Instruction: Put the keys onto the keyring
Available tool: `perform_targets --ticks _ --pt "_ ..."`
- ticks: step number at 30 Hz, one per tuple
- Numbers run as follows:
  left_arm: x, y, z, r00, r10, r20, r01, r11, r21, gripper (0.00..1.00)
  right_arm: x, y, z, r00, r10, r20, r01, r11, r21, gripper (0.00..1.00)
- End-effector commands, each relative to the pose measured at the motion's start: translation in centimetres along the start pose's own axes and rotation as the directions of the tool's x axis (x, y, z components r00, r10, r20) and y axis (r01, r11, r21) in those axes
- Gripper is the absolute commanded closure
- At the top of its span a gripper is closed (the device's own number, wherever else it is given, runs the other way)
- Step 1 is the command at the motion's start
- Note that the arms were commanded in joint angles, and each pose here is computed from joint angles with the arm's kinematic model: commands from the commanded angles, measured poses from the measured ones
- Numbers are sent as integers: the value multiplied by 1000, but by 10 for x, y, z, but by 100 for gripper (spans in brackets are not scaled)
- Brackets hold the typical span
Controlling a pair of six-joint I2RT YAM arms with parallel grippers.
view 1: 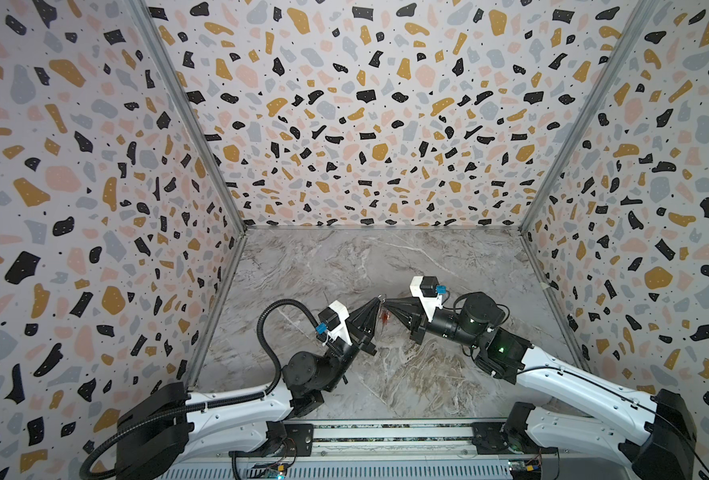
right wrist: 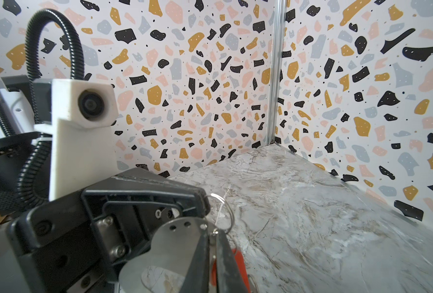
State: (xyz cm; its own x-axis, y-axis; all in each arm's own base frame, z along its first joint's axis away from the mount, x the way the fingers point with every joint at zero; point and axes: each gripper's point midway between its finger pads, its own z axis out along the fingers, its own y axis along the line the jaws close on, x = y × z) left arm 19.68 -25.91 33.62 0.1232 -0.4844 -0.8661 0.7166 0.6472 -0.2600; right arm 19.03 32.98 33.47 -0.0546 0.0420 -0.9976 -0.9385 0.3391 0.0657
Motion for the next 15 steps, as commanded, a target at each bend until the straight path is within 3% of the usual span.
perform_targets --ticks 1,10,15 --pt "-19 -5 1 997 -31 72 30 999 26 100 -27 3 -1 998 -27 64 28 1000 -14 90" --pt "-20 -7 0 996 -33 78 30 999 38 100 -25 0 -2 998 -22 59 22 1000 -5 91" --pt "-22 -4 -3 996 -30 82 28 999 25 100 -23 -7 -12 998 -5 68 3 1000 20 85"
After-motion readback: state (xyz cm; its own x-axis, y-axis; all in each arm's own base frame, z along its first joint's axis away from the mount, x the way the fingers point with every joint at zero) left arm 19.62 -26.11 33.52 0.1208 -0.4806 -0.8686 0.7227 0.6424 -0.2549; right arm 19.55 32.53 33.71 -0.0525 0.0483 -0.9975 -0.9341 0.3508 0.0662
